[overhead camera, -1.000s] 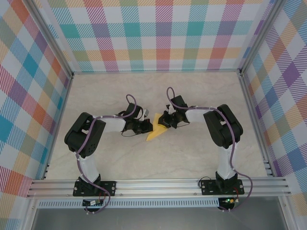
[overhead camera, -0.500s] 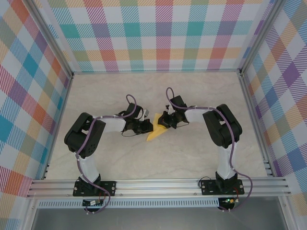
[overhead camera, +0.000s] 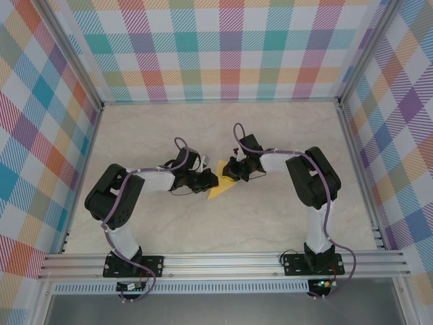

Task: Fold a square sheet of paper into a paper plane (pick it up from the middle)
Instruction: Fourth fold the wing at the center of the table.

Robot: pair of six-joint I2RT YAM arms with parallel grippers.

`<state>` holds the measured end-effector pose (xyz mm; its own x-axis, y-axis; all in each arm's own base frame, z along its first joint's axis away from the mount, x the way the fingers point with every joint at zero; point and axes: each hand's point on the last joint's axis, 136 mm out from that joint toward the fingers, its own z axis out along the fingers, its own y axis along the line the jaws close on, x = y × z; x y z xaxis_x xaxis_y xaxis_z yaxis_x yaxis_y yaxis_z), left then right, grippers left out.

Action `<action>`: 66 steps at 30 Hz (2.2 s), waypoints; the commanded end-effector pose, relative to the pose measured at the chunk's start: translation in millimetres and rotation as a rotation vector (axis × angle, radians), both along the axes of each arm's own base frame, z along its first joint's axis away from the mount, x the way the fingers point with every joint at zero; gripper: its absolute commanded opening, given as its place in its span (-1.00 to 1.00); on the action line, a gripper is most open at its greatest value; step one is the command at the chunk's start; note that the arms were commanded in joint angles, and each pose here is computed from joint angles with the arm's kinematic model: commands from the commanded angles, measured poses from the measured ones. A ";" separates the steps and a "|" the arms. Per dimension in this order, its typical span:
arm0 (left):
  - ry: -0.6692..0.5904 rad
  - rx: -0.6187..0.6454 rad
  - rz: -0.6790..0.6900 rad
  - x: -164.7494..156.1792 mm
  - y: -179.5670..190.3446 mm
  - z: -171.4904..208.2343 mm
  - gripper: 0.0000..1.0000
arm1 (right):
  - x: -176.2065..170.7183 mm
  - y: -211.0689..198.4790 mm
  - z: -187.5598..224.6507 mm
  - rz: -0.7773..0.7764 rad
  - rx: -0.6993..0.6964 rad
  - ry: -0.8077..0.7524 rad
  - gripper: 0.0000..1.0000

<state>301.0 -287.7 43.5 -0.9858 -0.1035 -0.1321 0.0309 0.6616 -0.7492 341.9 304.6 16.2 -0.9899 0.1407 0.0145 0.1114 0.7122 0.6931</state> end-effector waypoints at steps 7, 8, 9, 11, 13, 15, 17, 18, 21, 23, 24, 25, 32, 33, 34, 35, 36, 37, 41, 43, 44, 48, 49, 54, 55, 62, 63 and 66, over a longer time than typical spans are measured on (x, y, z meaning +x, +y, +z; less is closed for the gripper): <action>0.092 0.072 -0.068 -15.9 -10.5 -20.5 -0.80 | -18.5 -28.4 -52.1 -0.024 -0.186 0.098 -0.91; 0.097 0.078 -0.068 -17.1 -9.7 -22.2 -0.81 | -18.4 -28.9 -52.5 -0.027 -0.188 0.100 -0.91; 0.098 0.090 -0.066 -17.4 -7.6 -23.7 -0.81 | -18.6 -28.9 -53.0 -0.026 -0.189 0.100 -0.91; 0.094 0.114 -0.062 -17.9 -3.7 -25.4 -0.81 | -19.2 -29.2 -53.7 -0.026 -0.191 0.103 -0.91; 0.095 0.121 -0.062 -19.1 -2.1 -26.3 -0.81 | -19.2 -29.5 -54.1 -0.026 -0.194 0.104 -0.91; 0.102 0.127 -0.061 -20.9 -0.6 -28.9 -0.81 | -19.4 -29.5 -54.4 -0.026 -0.196 0.105 -0.91; 0.105 0.137 -0.062 -23.1 1.4 -32.2 -0.81 | -19.0 -30.2 -54.9 -0.028 -0.200 0.106 -0.91; 0.108 0.142 -0.060 -23.6 2.7 -34.0 -0.81 | -19.5 -30.5 -55.4 -0.027 -0.201 0.108 -0.91; 0.116 0.145 -0.059 -27.1 4.9 -37.9 -0.82 | -19.7 -31.2 -56.3 -0.028 -0.206 0.111 -0.91; 0.115 0.142 -0.054 -28.4 5.9 -38.6 -0.82 | -20.4 -31.8 -57.9 -0.027 -0.211 0.116 -0.91; 0.115 0.138 -0.051 -29.5 6.4 -38.2 -0.82 | -20.5 -31.7 -58.2 -0.028 -0.212 0.117 -0.91; 0.115 0.134 -0.050 -31.0 6.9 -38.0 -0.82 | -20.2 -32.0 -58.4 -0.029 -0.213 0.117 -0.91; 0.122 0.082 -0.041 -38.3 5.5 -35.7 -0.81 | -20.7 -33.7 -59.6 -0.030 -0.224 0.121 -0.92; 0.112 0.075 -0.041 -36.3 4.7 -32.6 -0.81 | -20.7 -33.9 -59.8 -0.030 -0.226 0.121 -0.92; 0.100 0.069 -0.040 -33.4 3.1 -28.1 -0.81 | -21.0 -34.4 -60.8 -0.030 -0.229 0.122 -0.92; 0.078 0.058 -0.037 -28.4 0.9 -20.1 -0.81 | -21.2 -34.7 -61.3 -0.030 -0.231 0.123 -0.92; 0.056 0.047 -0.032 -23.3 -1.0 -11.5 -0.81 | -21.8 -35.4 -61.7 -0.030 -0.234 0.124 -0.92; 0.031 0.038 -0.026 -17.8 -2.0 -3.3 -0.81 | -22.1 -35.6 -62.6 -0.030 -0.235 0.126 -0.92; -0.035 0.035 0.008 -0.7 1.8 17.7 -0.79 | -23.1 -36.7 -64.9 -0.031 -0.241 0.131 -0.92; -0.035 0.052 0.007 0.7 5.1 15.3 -0.79 | -23.3 -36.6 -65.6 -0.030 -0.242 0.132 -0.92; -0.030 0.060 0.004 0.3 6.4 12.6 -0.79 | -23.1 -36.7 -66.1 -0.031 -0.242 0.132 -0.92; 0.008 0.093 -0.005 -3.7 10.3 -5.7 -0.80 | -24.2 -36.6 -67.6 -0.029 -0.241 0.138 -0.92; 0.015 0.098 -0.006 -4.0 10.7 -8.9 -0.80 | -23.9 -36.3 -67.0 -0.029 -0.240 0.137 -0.92; 0.044 0.123 -0.018 -7.2 12.5 -22.8 -0.83 | -24.6 -36.4 -69.5 -0.027 -0.242 0.145 -0.92; 0.048 0.125 -0.024 -8.8 12.9 -24.3 -0.84 | -24.2 -36.2 -69.6 -0.028 -0.242 0.144 -0.92; 0.098 0.133 -0.059 -29.8 19.7 -32.5 -0.85 | -22.4 -35.5 -67.9 -0.027 -0.245 0.145 -0.92; 0.103 0.139 -0.061 -32.3 21.4 -33.3 -0.85 | -22.7 -35.8 -68.4 -0.027 -0.247 0.146 -0.93; 0.116 0.150 -0.071 -40.4 25.9 -33.2 -0.85 | -22.9 -36.2 -69.8 -0.027 -0.251 0.150 -0.93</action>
<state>287.1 -277.5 20.2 -0.9925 -0.0483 -0.1121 0.0401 0.7386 -0.6729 341.1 305.6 14.4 -0.9906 0.1265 0.0521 0.1284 0.7284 0.6730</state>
